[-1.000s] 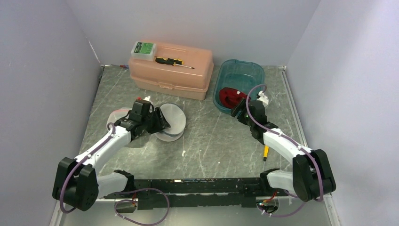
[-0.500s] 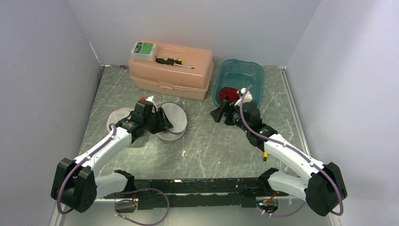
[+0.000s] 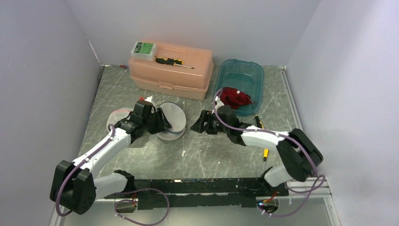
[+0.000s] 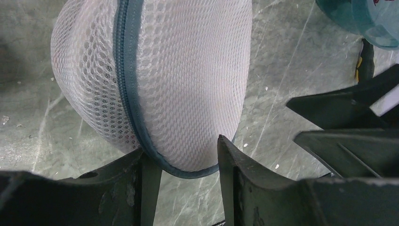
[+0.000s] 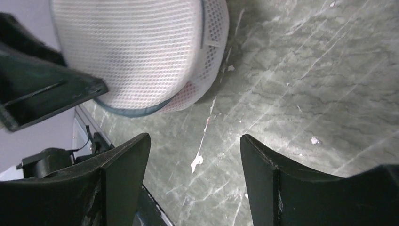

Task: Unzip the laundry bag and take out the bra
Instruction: Move the laundry bag to the center of the board, then unzip the laundry bag at the center of the board.

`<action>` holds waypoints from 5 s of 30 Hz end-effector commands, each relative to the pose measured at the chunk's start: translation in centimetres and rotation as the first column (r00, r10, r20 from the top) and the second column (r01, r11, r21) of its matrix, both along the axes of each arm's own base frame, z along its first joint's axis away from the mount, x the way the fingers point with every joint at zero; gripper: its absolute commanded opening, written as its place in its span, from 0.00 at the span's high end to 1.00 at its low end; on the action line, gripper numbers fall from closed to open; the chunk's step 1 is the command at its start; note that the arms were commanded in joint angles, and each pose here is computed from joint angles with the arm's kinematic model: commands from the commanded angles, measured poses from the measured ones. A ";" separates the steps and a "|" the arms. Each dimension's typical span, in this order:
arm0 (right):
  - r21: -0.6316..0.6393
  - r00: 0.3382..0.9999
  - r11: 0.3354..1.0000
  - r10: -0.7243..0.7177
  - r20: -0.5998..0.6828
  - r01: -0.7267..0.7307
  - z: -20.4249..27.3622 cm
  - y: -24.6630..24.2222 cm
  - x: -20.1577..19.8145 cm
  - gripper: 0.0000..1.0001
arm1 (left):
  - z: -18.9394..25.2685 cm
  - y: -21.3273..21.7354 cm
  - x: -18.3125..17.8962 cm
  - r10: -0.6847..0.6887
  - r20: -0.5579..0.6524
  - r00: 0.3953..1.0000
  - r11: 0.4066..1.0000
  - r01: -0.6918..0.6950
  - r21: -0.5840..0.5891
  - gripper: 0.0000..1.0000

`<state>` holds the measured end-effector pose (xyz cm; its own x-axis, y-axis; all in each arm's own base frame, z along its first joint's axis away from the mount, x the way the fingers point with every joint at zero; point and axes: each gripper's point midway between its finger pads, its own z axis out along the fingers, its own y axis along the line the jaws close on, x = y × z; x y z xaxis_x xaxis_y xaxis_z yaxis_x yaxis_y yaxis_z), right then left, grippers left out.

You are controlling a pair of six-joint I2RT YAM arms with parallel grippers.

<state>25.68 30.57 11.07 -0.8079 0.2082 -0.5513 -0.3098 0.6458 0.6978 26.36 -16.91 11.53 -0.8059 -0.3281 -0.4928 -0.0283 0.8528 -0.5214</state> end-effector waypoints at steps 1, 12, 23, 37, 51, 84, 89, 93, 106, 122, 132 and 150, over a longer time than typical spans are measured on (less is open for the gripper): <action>0.125 1.000 0.992 -0.005 -0.004 0.005 2.2 3.2 1.9 0.27 | 1.1 0.4 -0.1 0.021 0.031 0.999 1.000 -0.021 0.001 0.50; 0.156 0.999 0.987 0.034 0.024 -0.038 1.2 6.3 6.2 0.28 | 1.4 0.9 -0.6 0.019 0.030 0.999 1.000 -0.020 0.020 0.51; 0.140 0.987 0.978 0.159 -0.009 -0.156 -1.4 7.8 8.3 0.41 | 1.1 1.1 -1.1 0.017 0.020 1.000 0.999 -0.017 0.027 0.51; 0.183 0.969 0.952 0.248 -0.001 -0.244 0.1 9.6 7.2 0.54 | 1.4 1.2 -1.2 0.011 0.027 1.000 0.999 -0.012 0.030 0.51; 0.129 0.996 0.991 -0.040 0.080 0.030 5.5 0.8 5.2 1.00 | 6.9 0.8 -1.1 0.017 0.120 0.993 0.999 -0.012 -0.038 0.30; 0.169 0.816 0.804 -0.531 -0.228 0.570 4.1 -5.5 -0.5 1.00 | 5.0 -8.7 -2.8 0.219 0.028 0.975 0.927 -0.199 -0.317 0.19; 0.155 0.833 0.827 -0.502 -0.232 0.541 3.2 -5.5 -1.3 1.00 | 5.1 -10.1 -1.6 0.177 0.030 0.984 0.944 -0.161 -0.290 0.28; 0.158 0.838 0.832 -0.491 -0.236 0.532 2.9 -5.5 -1.7 1.00 | 4.4 -11.3 -0.9 0.147 0.016 0.989 0.944 -0.135 -0.301 0.38; 0.017 0.957 0.957 -0.289 -0.008 0.289 4.9 -5.4 -2.4 0.24 | 5.5 -10.1 0.4 -0.027 0.031 0.999 0.938 0.036 -0.345 0.96; 0.235 0.996 0.970 0.043 0.075 -0.060 7.5 -6.3 -2.2 0.17 | 9.1 -9.5 -2.2 -0.559 0.157 0.814 0.741 0.575 -0.346 0.97; 0.208 0.997 0.977 0.063 -0.053 -0.051 3.9 -5.4 -2.5 0.25 | 8.9 -9.8 -2.4 -0.557 0.189 0.809 0.722 0.584 -0.372 0.97; 0.256 0.992 0.966 -0.017 -0.124 0.048 4.9 -5.6 -2.2 1.00 | 8.9 -8.5 -0.5 -0.420 0.148 0.895 0.841 0.445 -0.307 0.40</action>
<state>22.94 24.88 13.33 -0.8824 0.2927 -0.3684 -0.1917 0.4915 0.8495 24.34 -25.99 17.62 -0.9173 -0.0193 -0.3977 0.3301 0.5218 -0.7866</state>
